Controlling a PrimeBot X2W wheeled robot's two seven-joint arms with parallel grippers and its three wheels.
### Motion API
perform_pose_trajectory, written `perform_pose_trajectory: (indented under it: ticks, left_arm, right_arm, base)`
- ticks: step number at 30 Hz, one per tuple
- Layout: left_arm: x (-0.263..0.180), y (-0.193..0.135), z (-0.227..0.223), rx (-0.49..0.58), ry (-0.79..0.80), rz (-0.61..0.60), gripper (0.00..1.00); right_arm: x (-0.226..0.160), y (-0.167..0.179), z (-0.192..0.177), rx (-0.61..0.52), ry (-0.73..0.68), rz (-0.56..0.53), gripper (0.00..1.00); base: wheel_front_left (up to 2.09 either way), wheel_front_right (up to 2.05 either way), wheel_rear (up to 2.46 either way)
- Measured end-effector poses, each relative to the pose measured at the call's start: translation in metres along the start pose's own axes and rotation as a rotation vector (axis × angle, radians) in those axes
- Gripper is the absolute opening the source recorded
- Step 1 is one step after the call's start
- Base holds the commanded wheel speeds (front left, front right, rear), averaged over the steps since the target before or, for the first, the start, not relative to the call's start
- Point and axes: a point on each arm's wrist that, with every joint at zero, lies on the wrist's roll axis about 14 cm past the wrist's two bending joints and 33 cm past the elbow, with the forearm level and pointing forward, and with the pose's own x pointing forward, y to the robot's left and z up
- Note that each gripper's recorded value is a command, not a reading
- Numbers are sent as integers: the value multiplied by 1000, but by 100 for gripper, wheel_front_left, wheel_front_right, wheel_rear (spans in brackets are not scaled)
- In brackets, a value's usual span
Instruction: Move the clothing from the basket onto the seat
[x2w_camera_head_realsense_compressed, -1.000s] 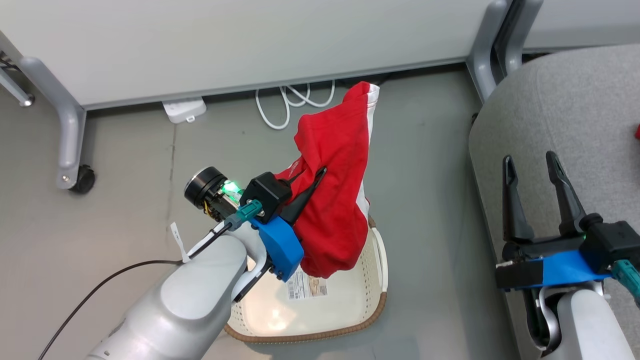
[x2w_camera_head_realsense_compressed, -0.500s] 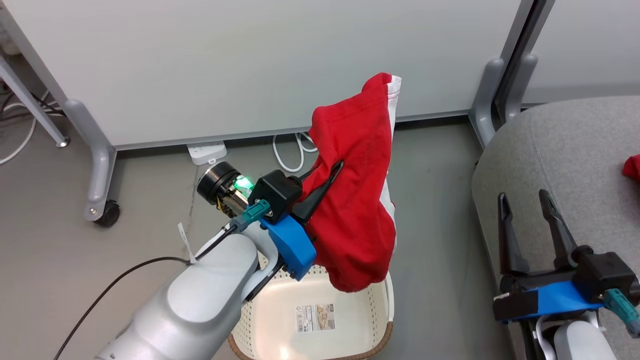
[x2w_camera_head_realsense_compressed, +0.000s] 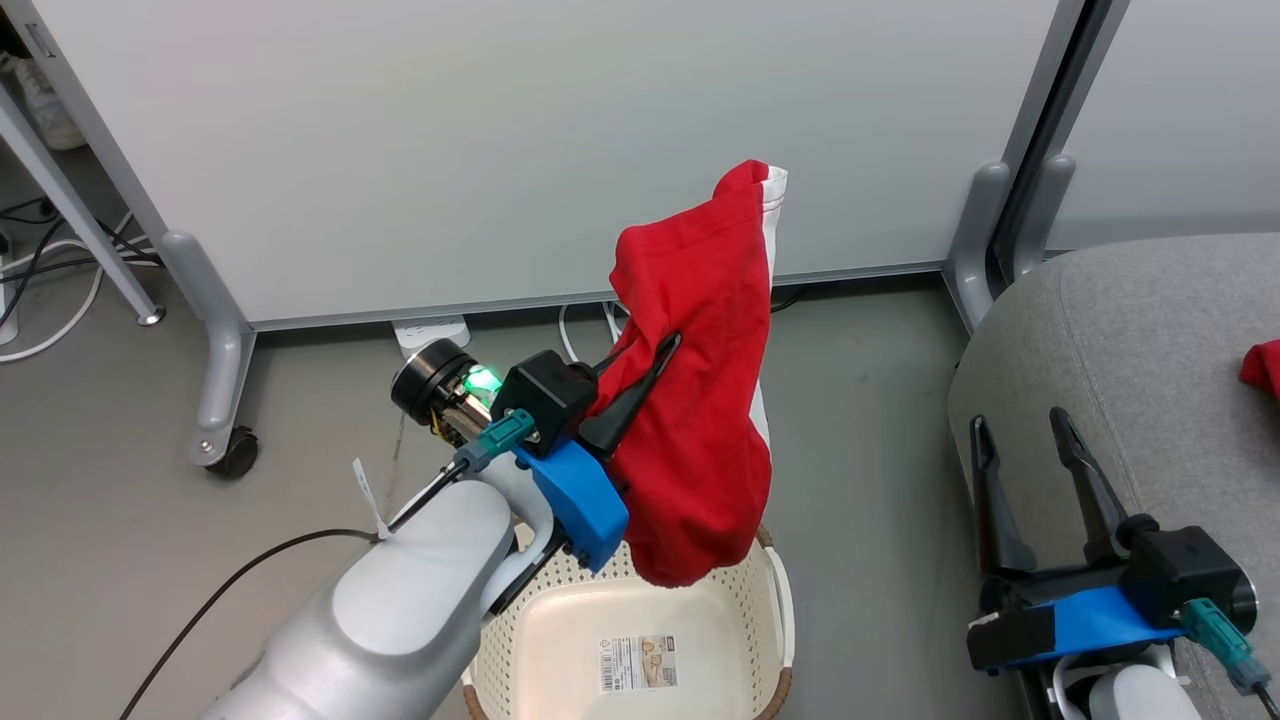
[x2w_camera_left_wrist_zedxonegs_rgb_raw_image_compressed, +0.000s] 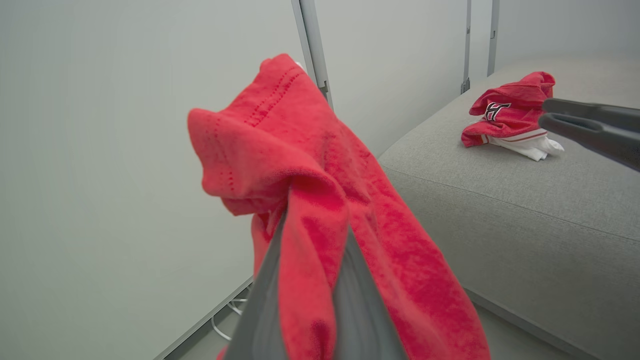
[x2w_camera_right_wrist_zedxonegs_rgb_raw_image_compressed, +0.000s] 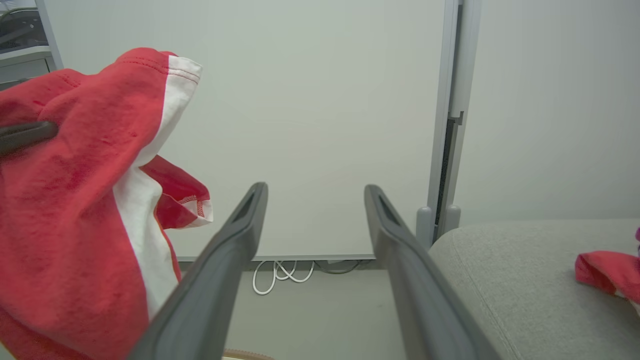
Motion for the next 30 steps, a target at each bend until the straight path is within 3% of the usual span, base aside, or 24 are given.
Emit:
perform_pose_trajectory:
  ticks: [11, 30]
  left_arm:
    - [-2, 0, -1, 0, 5, 2, 0]
    - [1, -8, -7, -13, 14, -14, 0]
  right_arm:
    - [1, 29, -8, 12, 23, 92, 100]
    - [16, 117, -10, 35, 33, 368, 100]
  base:
    - [0, 0, 0]
    - [0, 0, 0]
